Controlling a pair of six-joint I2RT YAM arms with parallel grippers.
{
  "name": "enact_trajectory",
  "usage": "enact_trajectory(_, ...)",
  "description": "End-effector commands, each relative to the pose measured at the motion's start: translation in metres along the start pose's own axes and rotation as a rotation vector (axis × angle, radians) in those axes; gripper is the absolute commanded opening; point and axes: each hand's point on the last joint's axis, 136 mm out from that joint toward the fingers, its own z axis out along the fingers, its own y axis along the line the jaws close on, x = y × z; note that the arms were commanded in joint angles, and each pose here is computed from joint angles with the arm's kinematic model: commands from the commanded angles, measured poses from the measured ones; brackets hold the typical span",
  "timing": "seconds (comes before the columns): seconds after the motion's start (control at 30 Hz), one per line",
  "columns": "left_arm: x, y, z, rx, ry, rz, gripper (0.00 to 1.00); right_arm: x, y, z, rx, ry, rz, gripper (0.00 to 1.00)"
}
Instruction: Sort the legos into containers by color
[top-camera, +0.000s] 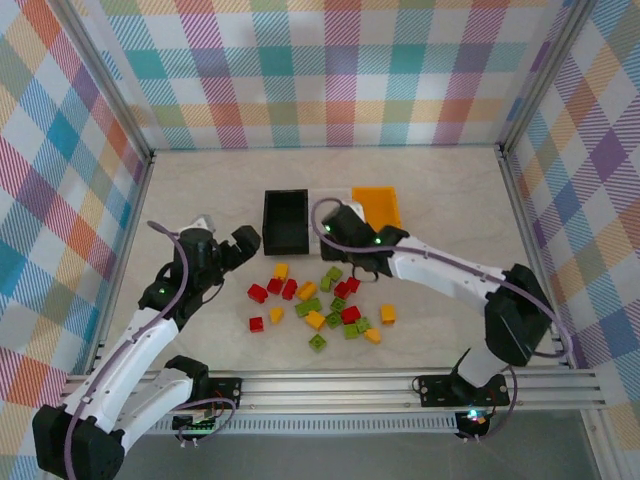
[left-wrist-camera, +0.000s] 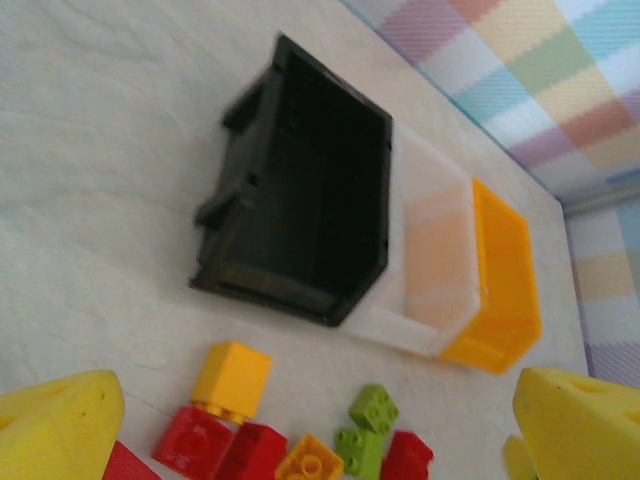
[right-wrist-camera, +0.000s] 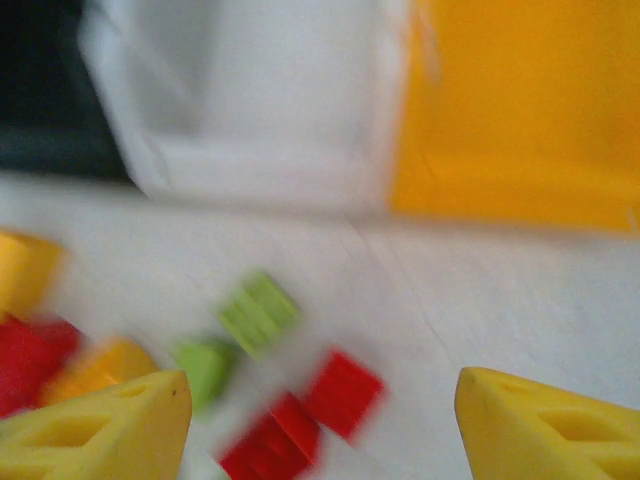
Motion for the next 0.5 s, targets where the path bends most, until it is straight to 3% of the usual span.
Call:
enact_trajectory(0.0,0.016,-0.009,0.005,0.056,0.053,0.008,1.0,0.043,-0.036,-0.018,0.061,0.095,0.029,0.71)
enact_trajectory(0.13,0.026,-0.001,0.008,0.052,0.075,0.003,1.0,0.082,-0.062,-0.024,0.103,0.177,0.04,0.69)
enact_trajectory(0.23,0.034,0.007,0.011,0.04,0.088,-0.002,1.0,0.098,-0.052,-0.018,0.011,0.219,0.0,0.67)
enact_trajectory(0.47,0.047,0.018,0.014,0.02,0.123,-0.01,1.0,0.072,0.0,-0.01,-0.176,0.159,-0.112,0.67)
